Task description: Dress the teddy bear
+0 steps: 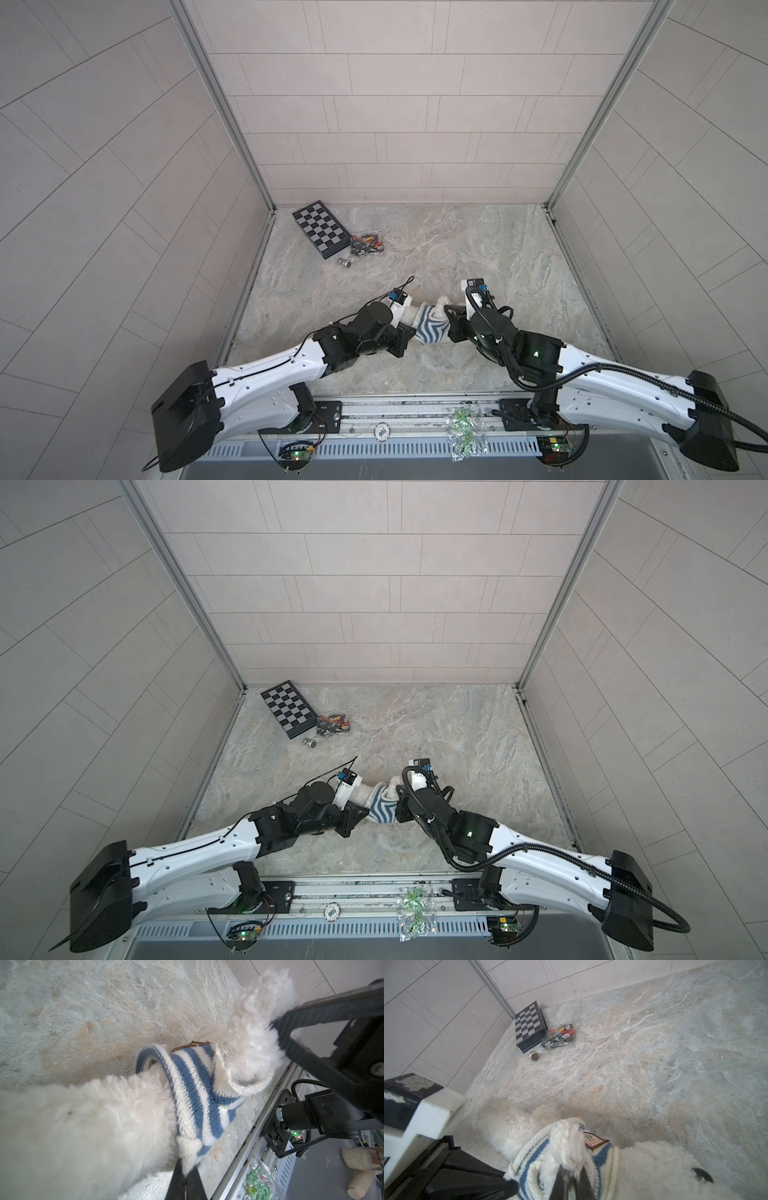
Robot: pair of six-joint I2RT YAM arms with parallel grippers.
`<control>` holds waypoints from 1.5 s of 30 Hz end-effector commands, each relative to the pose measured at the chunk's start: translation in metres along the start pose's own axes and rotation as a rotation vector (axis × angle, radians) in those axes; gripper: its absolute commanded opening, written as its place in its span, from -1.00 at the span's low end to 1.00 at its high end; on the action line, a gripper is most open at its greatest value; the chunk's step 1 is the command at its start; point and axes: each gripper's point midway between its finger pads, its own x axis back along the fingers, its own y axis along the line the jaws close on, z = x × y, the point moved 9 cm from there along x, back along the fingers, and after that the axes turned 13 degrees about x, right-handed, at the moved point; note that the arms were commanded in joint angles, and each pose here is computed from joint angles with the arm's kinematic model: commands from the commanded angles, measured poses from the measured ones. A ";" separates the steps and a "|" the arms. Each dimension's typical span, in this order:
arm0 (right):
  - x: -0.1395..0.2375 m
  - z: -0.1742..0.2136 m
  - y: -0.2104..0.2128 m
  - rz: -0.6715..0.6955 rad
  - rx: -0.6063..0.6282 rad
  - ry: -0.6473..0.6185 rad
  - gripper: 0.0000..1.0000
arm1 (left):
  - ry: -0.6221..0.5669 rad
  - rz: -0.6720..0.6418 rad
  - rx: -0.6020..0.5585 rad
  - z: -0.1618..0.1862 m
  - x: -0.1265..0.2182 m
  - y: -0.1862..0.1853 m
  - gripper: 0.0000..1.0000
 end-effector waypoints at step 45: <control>-0.005 0.059 -0.032 -0.140 0.148 0.194 -1.00 | -0.076 -0.179 0.073 -0.013 0.040 0.042 0.15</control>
